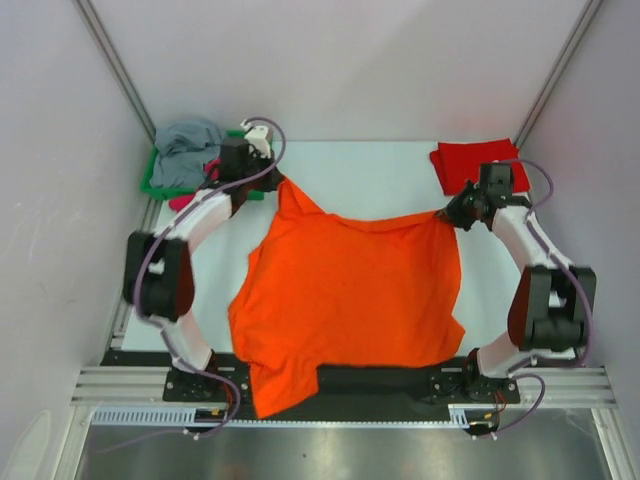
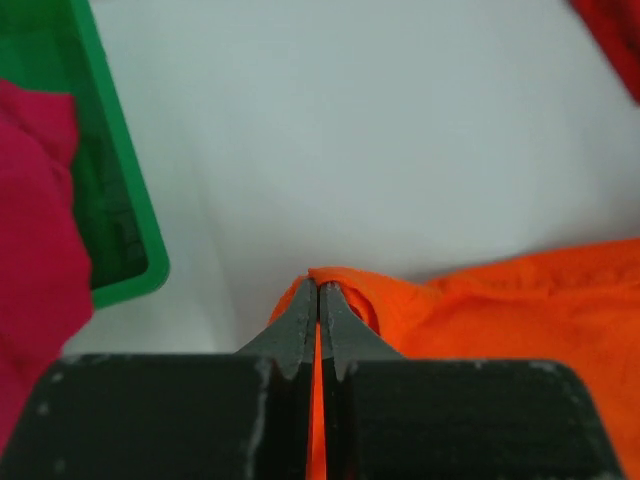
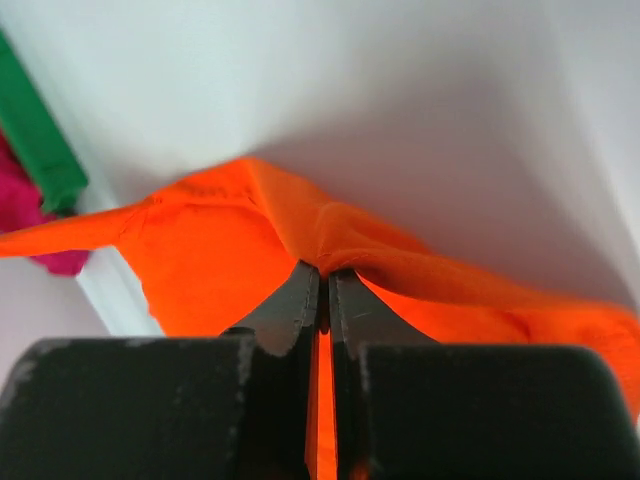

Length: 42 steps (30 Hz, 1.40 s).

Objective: Fold and stack the t-shirts
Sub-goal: Flatten the tshirt out

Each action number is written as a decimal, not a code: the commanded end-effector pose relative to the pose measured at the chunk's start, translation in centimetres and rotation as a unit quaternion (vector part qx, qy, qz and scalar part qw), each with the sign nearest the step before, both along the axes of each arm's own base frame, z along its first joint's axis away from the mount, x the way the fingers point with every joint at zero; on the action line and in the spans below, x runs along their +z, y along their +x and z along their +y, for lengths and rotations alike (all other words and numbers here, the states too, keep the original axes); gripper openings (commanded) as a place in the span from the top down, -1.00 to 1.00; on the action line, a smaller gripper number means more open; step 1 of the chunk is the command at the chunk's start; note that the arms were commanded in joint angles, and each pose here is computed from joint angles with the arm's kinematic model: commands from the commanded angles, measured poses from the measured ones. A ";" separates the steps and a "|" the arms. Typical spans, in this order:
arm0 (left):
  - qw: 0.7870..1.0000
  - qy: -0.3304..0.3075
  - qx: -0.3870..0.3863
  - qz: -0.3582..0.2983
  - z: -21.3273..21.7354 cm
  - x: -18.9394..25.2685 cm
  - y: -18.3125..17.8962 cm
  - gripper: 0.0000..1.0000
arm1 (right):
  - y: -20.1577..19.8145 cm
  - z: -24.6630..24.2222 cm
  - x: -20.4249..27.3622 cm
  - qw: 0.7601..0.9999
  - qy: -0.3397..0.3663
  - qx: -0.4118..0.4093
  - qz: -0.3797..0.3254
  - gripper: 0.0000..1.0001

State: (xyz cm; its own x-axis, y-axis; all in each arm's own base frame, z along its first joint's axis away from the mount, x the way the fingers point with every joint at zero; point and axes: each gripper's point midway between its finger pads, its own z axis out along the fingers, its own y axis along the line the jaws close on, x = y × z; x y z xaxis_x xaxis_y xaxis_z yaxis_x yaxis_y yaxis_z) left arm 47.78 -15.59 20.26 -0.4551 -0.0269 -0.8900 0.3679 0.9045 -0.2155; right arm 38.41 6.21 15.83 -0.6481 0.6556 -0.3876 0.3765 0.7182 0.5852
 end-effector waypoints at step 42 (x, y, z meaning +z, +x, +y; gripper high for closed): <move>1.000 0.007 0.021 0.021 -3.8 2.0 7.0 0.99 | 12.8 -5.2 -3.1 0.987 0.095 0.011 0.130 1.00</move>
State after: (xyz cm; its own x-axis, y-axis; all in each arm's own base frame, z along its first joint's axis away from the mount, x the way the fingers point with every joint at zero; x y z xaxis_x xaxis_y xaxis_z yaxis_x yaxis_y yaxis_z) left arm 57.26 -18.62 17.04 -0.5554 -0.0247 -0.8312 0.2921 0.9301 -0.2228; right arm 52.78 2.18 9.86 -0.7338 0.6747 -0.0792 0.4958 0.6116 0.6165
